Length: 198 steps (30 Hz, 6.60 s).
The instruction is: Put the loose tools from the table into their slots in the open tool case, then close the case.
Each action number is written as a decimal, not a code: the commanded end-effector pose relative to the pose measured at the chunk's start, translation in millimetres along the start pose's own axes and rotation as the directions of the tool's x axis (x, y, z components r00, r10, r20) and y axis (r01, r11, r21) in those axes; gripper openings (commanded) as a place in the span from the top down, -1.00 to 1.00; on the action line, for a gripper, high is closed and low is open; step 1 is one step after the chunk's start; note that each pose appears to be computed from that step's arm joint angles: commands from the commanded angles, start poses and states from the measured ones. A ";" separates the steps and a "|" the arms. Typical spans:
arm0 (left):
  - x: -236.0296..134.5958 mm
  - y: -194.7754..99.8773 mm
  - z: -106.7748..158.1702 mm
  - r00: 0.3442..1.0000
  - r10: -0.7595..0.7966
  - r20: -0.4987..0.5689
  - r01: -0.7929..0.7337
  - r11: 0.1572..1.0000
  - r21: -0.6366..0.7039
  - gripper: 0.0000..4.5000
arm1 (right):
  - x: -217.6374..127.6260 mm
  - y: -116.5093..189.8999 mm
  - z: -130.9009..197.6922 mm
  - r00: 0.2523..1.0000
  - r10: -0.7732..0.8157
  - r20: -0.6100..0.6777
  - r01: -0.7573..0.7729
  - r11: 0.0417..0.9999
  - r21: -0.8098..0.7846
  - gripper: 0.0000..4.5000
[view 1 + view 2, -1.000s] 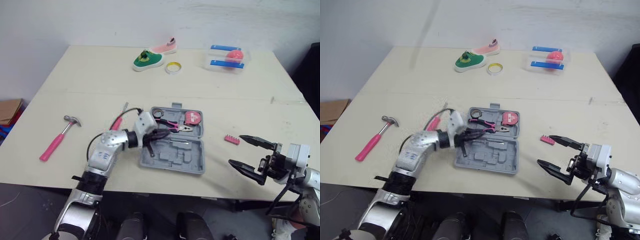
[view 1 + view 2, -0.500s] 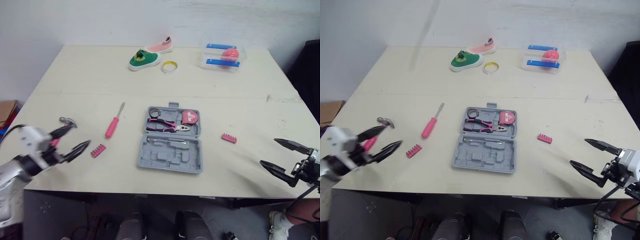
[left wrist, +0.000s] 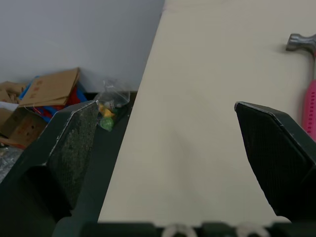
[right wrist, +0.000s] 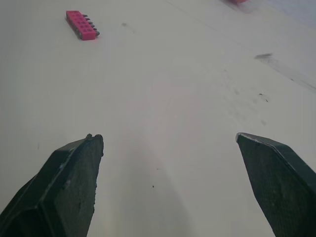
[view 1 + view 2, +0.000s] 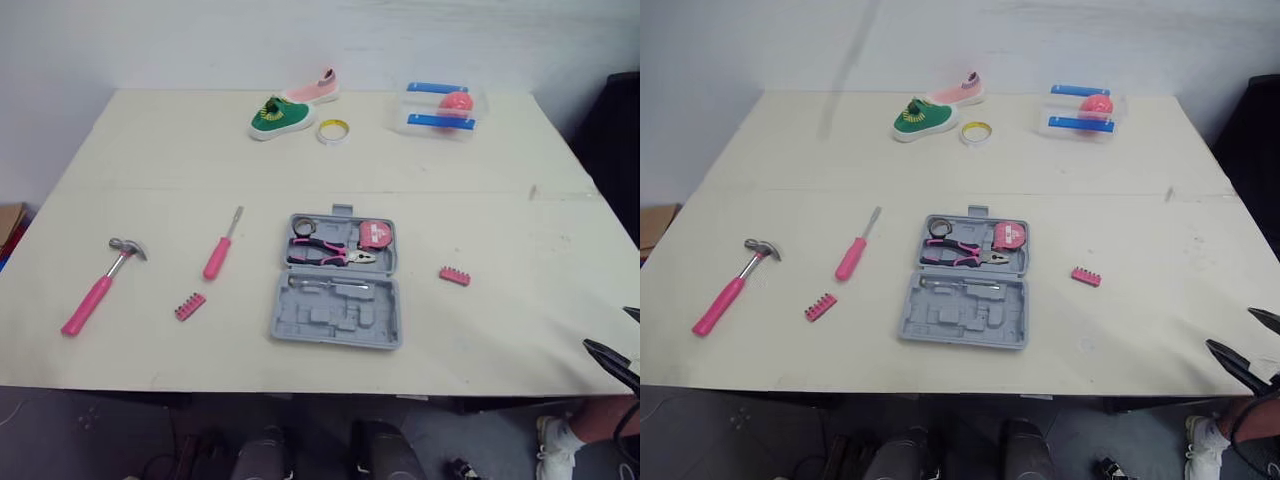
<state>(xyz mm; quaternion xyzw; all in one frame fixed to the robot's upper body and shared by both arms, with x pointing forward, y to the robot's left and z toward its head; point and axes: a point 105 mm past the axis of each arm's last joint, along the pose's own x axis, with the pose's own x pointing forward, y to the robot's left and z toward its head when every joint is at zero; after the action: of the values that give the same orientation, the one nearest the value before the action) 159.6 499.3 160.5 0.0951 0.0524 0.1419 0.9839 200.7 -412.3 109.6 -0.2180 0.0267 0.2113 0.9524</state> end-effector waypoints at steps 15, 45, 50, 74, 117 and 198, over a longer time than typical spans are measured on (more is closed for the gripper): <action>14.1 -54.8 33.7 0.963 -0.226 0.144 0.226 0.974 0.019 -0.98 | 48.9 14.5 52.1 0.958 0.143 0.247 -0.133 0.989 -0.059 -1.00; 35.3 -104.0 22.5 0.931 -0.300 -0.208 0.278 0.952 -0.131 -0.98 | 110.8 146.8 185.8 0.534 0.580 0.615 -0.572 0.784 -0.243 -1.00; 48.6 -106.3 17.1 0.887 -0.354 -0.297 0.329 0.935 -0.132 -0.98 | 110.9 154.6 188.0 0.490 0.618 0.615 -0.606 0.749 -0.269 -1.00; 88.1 -139.3 -38.7 0.744 -0.475 -0.470 0.437 0.878 -0.195 0.26 | 118.3 160.9 182.3 0.512 0.616 0.599 -0.599 0.756 -0.264 -1.00; 7.6 -459.0 88.2 -0.026 -0.898 -0.438 0.887 -0.223 0.405 0.77 | 94.3 115.9 146.2 0.737 0.546 0.399 -0.532 0.832 -0.157 -1.00; 30.2 -496.3 15.6 0.019 -0.905 -0.424 0.914 -0.156 0.375 0.97 | 93.9 123.9 145.2 0.786 0.468 0.404 -0.467 0.878 -0.107 -1.00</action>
<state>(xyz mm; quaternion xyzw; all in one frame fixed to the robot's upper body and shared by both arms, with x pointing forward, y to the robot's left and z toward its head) 326.2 23.7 113.7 0.2913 0.0694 -0.6207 0.7246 231.4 -211.4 169.5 -0.1427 -0.1059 0.4895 0.8537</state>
